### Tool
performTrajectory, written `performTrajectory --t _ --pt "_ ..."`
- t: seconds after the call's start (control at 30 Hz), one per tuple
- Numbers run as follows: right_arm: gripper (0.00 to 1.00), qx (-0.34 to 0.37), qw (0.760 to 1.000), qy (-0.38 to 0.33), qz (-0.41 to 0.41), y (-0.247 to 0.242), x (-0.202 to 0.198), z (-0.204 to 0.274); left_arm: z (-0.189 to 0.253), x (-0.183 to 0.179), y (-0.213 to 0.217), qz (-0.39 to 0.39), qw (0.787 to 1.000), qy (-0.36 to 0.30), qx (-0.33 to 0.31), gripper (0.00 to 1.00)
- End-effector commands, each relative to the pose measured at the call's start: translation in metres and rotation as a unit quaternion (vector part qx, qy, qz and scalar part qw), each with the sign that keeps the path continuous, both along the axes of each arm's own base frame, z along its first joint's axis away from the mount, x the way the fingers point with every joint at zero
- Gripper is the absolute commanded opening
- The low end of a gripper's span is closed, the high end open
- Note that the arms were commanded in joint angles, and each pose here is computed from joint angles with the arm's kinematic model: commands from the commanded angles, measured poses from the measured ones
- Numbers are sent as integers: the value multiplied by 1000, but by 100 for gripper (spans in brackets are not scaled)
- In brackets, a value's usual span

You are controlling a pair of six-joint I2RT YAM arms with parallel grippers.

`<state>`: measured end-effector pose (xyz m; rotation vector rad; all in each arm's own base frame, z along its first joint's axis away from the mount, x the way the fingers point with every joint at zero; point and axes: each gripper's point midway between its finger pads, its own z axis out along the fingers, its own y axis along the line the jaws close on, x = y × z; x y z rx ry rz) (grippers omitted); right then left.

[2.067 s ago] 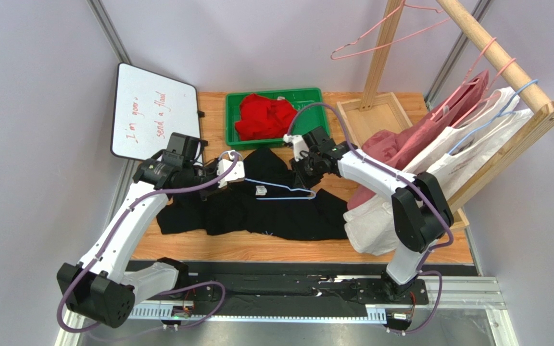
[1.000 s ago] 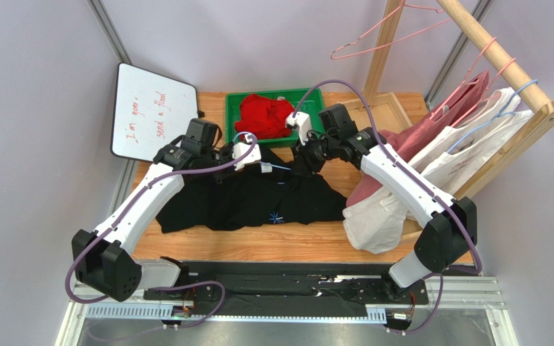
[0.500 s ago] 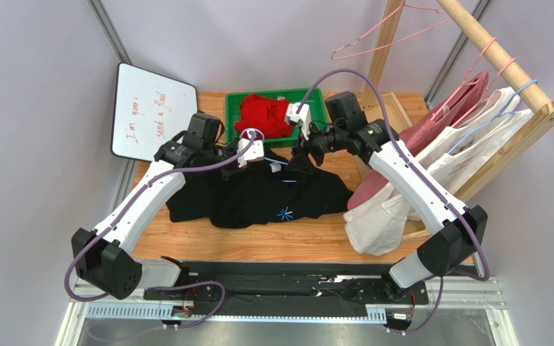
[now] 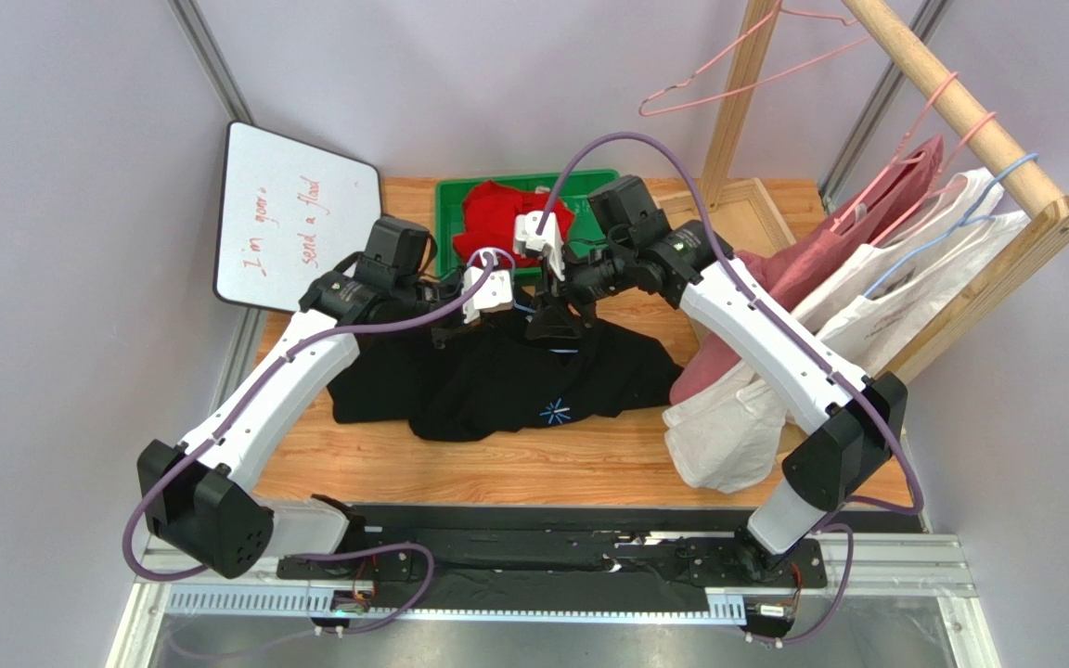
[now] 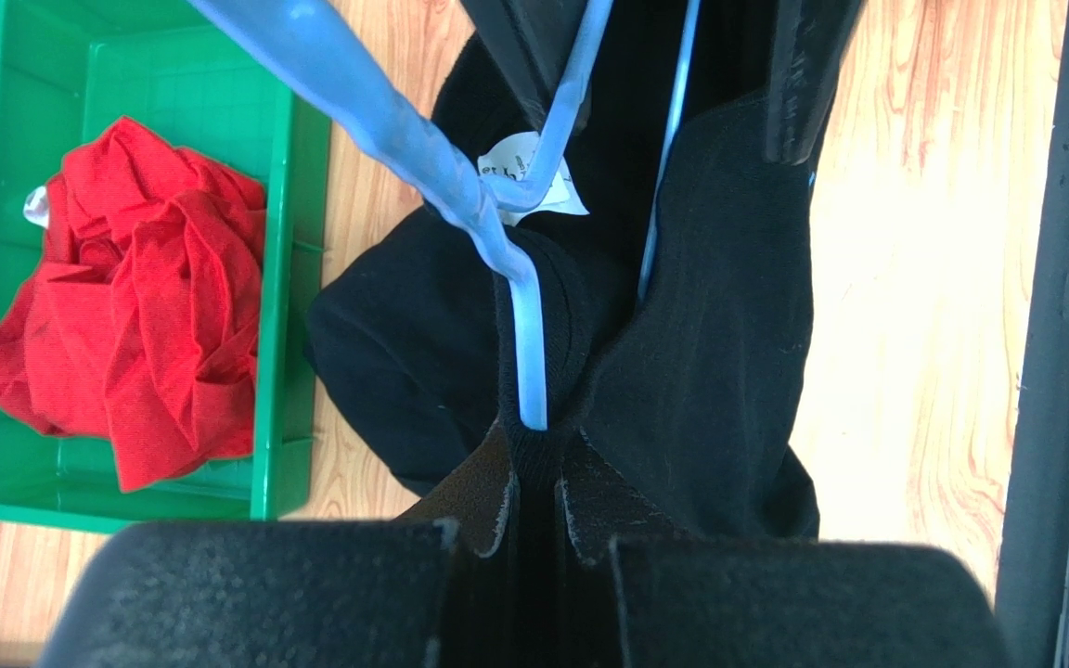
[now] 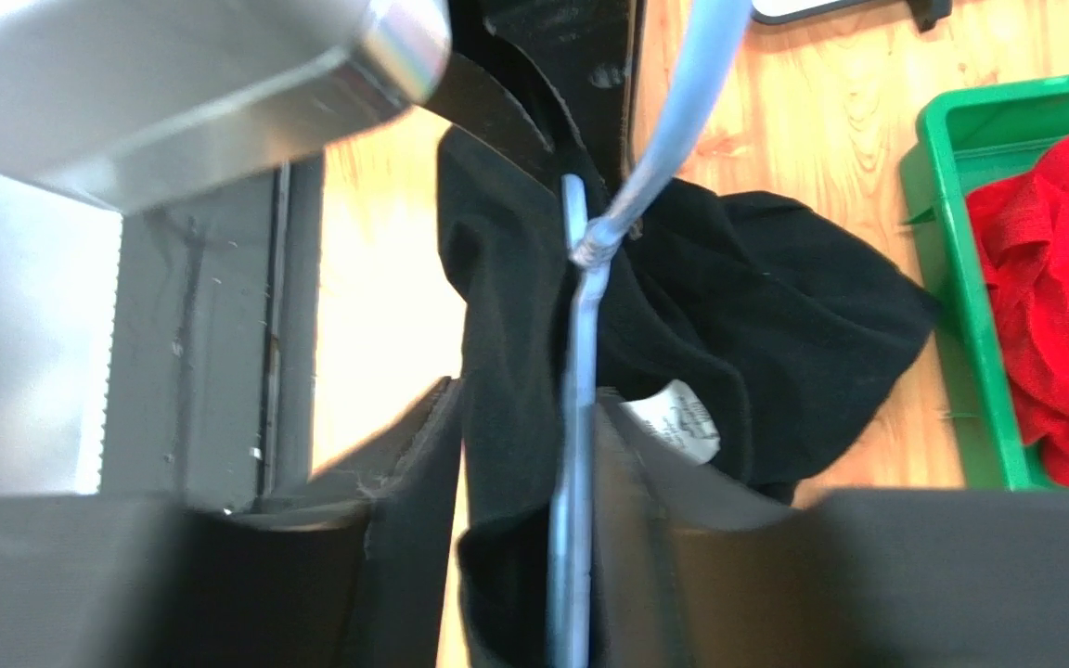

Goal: Place the t-shirt on the hanger

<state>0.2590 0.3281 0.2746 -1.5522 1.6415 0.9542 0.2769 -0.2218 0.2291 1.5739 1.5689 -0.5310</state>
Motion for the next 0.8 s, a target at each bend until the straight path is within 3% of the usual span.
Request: performTrajectory --t 0.0,0.07,0.23,0.53,0.6,0.67,0.77 --pt "18 -1 999 -30 28 -1 -2 3 34 -1 -11 -19 998 -37 -43 0" --pt "0 -17 999 -34 25 -7 -1 -5 30 -4 -8 -15 999 -35 -36 0" --pt "0 -24 999 -34 -13 -27 6 -8 13 -14 12 2 1000 -10 -20 18" --pt "0 6 998 -41 -55 -50 12 14 -4 -14 54 47 999 15 -16 34" --pt "0 16 998 -28 -56 -47 9 17 9 -15 47 37 999 12 -37 41" --pt "0 31 998 -21 -59 -43 9 24 29 -11 42 39 997 0 -59 54" --pt "0 43 995 -11 -90 -38 15 32 61 0 33 58 994 -21 -93 62"
